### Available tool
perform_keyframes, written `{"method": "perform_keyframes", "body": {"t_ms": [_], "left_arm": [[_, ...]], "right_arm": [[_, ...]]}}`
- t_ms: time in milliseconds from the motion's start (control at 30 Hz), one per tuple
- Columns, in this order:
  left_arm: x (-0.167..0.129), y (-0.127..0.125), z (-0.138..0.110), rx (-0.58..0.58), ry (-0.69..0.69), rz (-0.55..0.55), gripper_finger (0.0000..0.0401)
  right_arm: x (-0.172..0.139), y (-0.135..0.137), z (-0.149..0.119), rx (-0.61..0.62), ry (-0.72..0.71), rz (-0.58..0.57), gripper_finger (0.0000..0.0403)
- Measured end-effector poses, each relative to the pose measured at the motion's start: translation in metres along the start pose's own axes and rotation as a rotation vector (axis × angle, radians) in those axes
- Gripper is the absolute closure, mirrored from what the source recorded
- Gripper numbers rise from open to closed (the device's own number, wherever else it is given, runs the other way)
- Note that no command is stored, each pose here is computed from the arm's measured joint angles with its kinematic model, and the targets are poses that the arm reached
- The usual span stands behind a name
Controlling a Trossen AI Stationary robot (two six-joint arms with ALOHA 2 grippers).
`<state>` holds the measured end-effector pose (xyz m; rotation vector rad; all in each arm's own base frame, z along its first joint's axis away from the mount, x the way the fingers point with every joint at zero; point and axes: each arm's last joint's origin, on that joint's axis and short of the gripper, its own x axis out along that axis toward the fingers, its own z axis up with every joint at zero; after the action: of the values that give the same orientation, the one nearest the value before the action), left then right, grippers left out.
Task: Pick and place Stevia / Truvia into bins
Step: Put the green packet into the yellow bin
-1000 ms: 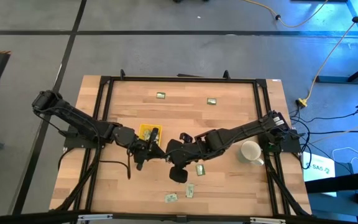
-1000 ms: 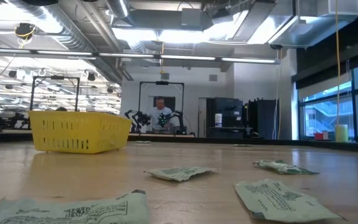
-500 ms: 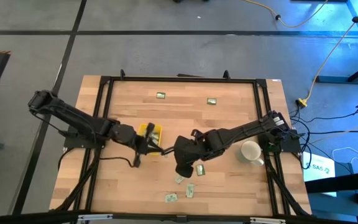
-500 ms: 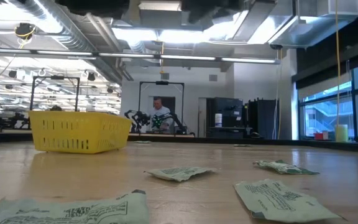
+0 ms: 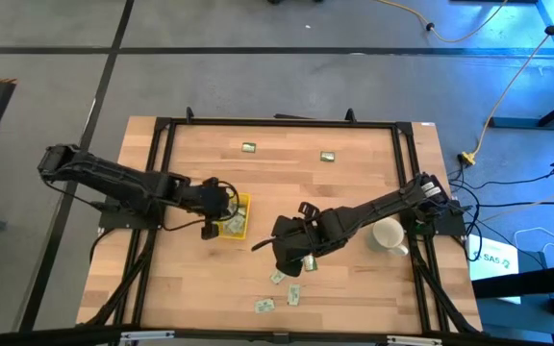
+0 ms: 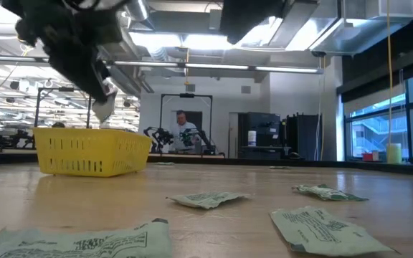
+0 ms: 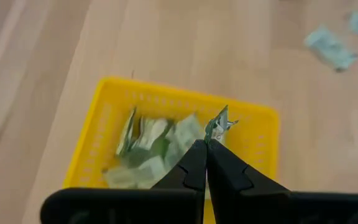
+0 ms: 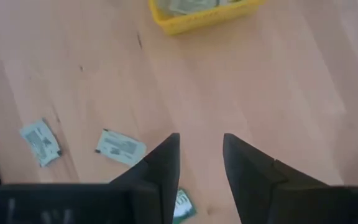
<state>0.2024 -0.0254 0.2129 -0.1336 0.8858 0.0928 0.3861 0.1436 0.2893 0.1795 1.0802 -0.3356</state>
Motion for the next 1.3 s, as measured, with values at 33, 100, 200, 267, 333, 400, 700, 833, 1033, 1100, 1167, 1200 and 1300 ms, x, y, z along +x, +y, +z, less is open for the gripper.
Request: {"method": "perform_keyframes", "body": {"t_ms": [33,100,200,267,333,400,700,833,1033,1100,1167,1200,1300], "left_arm": [[0.003,0.001,-0.001,-0.011,0.017,0.008,0.0398],[0.01,0.003,-0.002,-0.016,0.048,0.022,0.0398],[0.018,0.004,-0.004,-0.02,0.086,0.032,0.0398],[0.023,0.006,-0.005,-0.025,0.109,0.037,0.0398],[0.027,0.007,-0.005,-0.03,0.123,0.048,0.0398],[0.03,0.009,-0.006,-0.036,0.138,0.061,0.0395],[0.03,0.014,-0.004,-0.088,0.138,0.057,0.0334],[0.021,0.015,0.005,-0.1,0.104,0.053,0.0315],[-0.004,0.013,0.027,-0.111,-0.027,0.022,0.0304],[-0.012,0.012,0.032,-0.113,-0.061,0.013,0.0304],[-0.018,0.012,0.034,-0.115,-0.087,0.006,0.0305],[-0.02,0.012,0.035,-0.116,-0.096,0.004,0.0306],[-0.025,0.012,0.036,-0.117,-0.12,-0.002,0.0309]], "right_arm": [[0.003,0.001,-0.001,0.004,-0.006,0.005,0.0278],[0.009,0.003,-0.003,0.006,-0.009,0.025,0.0278],[0.017,0.008,-0.005,0.014,-0.022,0.064,0.0278],[0.019,0.009,-0.007,0.013,-0.017,0.067,0.0278],[0.021,0.01,-0.007,0.017,-0.031,0.077,0.0278],[0.023,0.009,-0.009,0.012,-0.022,0.07,0.0278],[0.023,0.01,-0.009,0.062,-0.015,0.077,0.0278],[0.022,0.007,-0.016,0.059,0.076,0.077,0.0278],[0.029,0.001,-0.029,0.071,0.184,0.019,0.0278],[0.034,0.0,-0.034,0.067,0.213,0.015,0.0278],[0.039,-0.001,-0.038,0.081,0.224,0.005,0.0278],[0.043,-0.002,-0.04,0.094,0.227,0.0,0.0278],[0.051,-0.004,-0.047,0.128,0.246,-0.023,0.0278]]}}
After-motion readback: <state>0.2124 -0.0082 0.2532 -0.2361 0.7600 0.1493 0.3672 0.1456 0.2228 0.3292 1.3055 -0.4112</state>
